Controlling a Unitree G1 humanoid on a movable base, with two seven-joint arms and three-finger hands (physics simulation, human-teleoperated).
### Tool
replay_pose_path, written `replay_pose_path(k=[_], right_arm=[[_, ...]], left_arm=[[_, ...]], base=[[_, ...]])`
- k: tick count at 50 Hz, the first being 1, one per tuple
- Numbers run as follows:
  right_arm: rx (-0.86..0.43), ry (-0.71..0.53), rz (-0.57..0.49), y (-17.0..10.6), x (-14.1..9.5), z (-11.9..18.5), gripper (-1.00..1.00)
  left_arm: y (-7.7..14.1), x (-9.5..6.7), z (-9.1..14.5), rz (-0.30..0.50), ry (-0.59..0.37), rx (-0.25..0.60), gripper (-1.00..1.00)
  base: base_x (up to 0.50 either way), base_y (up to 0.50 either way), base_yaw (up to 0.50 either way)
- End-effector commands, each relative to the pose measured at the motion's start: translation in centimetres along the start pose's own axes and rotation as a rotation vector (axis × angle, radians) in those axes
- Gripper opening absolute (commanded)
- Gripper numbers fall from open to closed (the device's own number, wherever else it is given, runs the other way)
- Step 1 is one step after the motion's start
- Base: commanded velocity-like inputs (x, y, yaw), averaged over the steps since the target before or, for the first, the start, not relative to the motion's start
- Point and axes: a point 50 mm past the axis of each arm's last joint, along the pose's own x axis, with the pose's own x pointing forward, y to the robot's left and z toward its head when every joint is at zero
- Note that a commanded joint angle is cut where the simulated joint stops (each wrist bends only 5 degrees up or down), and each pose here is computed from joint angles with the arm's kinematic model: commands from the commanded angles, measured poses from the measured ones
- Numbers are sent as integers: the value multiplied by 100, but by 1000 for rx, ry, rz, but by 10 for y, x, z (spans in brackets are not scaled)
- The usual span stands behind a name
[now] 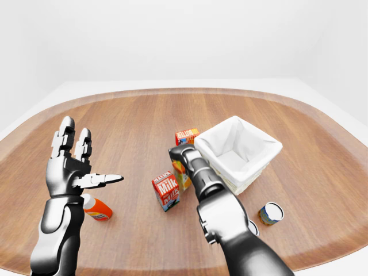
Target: Pick up the orange juice, and put it in the basket.
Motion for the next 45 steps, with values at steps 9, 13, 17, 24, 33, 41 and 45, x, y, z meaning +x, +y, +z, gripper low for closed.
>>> replay_pose_path(k=[9,13,17,24,33,41,45], right_arm=[[-90,27,-45,-21,-4,-2,-100],[-85,27,-56,-26,-5,-2,-100],[-87,28,-59,-30,-6,-3,-100],[-91,29,-64,-35,-8,-2,-100],[-99,34,-65,-40,-9,-3,-100],[-108,36,-67,-45,-11,-3,-100],[-114,37,-64,-45,-10,-2,-100]], left_arm=[[0,0,0,0,2,-2,100],[0,0,0,0,-2,-2,100],[0,0,0,0,-1,-1,100],[0,1,-1,0,3,-2,100],[0,1,-1,1,3,-2,100],[0,1,-1,1,3,-3,100],[0,1,-1,0,3,-2,100]], base=[[0,0,0],[0,0,0],[0,0,0],[0,0,0],[0,0,0],[0,0,0],[0,0,0]])
